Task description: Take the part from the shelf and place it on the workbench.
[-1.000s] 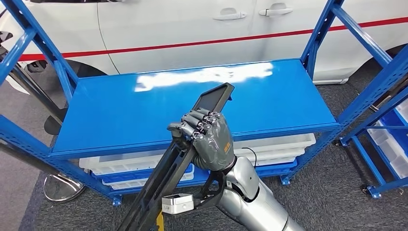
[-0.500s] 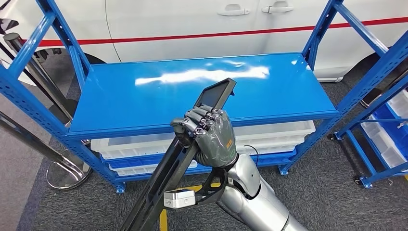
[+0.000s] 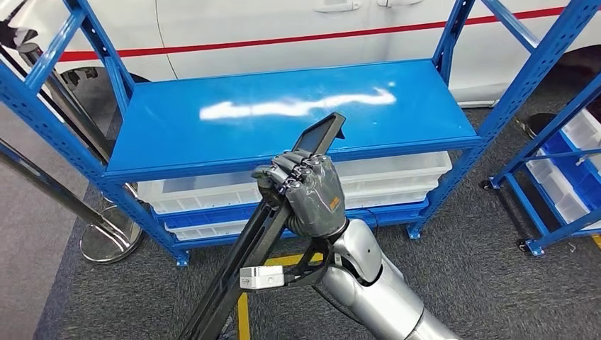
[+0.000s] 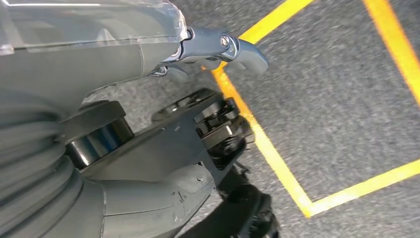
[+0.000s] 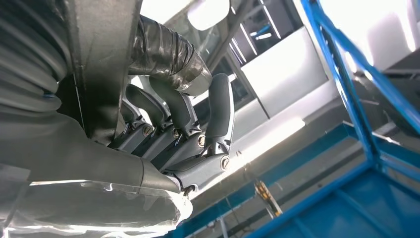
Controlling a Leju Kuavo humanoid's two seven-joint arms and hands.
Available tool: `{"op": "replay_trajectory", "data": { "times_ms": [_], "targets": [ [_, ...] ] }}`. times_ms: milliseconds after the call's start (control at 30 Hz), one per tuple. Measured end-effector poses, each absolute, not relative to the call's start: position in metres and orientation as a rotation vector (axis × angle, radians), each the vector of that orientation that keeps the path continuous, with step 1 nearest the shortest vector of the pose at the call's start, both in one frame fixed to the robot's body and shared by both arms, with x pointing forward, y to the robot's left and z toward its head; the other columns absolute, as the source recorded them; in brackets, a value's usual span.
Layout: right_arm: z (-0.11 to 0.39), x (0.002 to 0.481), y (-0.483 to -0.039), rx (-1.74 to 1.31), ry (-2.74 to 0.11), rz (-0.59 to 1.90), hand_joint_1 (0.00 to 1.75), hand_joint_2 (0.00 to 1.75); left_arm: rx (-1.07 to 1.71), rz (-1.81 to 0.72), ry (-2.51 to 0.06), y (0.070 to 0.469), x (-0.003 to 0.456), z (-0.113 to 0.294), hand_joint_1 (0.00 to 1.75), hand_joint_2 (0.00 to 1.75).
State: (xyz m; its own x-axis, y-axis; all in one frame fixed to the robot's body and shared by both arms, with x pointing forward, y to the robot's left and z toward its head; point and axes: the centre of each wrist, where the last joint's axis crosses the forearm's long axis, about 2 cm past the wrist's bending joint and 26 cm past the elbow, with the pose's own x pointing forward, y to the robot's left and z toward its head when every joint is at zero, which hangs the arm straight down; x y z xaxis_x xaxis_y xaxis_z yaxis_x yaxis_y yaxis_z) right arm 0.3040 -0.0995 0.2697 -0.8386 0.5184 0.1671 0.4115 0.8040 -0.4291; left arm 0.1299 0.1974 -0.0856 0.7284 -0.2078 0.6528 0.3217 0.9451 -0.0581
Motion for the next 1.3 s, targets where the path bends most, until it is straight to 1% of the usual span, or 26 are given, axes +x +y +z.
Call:
{"op": "replay_trajectory", "data": {
  "times_ms": [533,1067,1300],
  "targets": [
    [0.260,0.306,-0.096,-0.669,-2.664,0.675,1.75,1.75,-0.172,-0.287,-0.701,0.196,0.132,-0.085,0.00,1.75],
    [0.258,0.307,-0.098,-0.654,-2.677,0.783,1.75,1.75,-0.173,-0.286,-0.725,0.197,0.130,-0.085,0.00,1.75],
    [0.258,0.308,-0.099,-0.610,-2.676,0.796,1.75,1.75,-0.160,-0.288,-0.737,0.198,0.132,-0.085,0.00,1.75]
  ]
}}
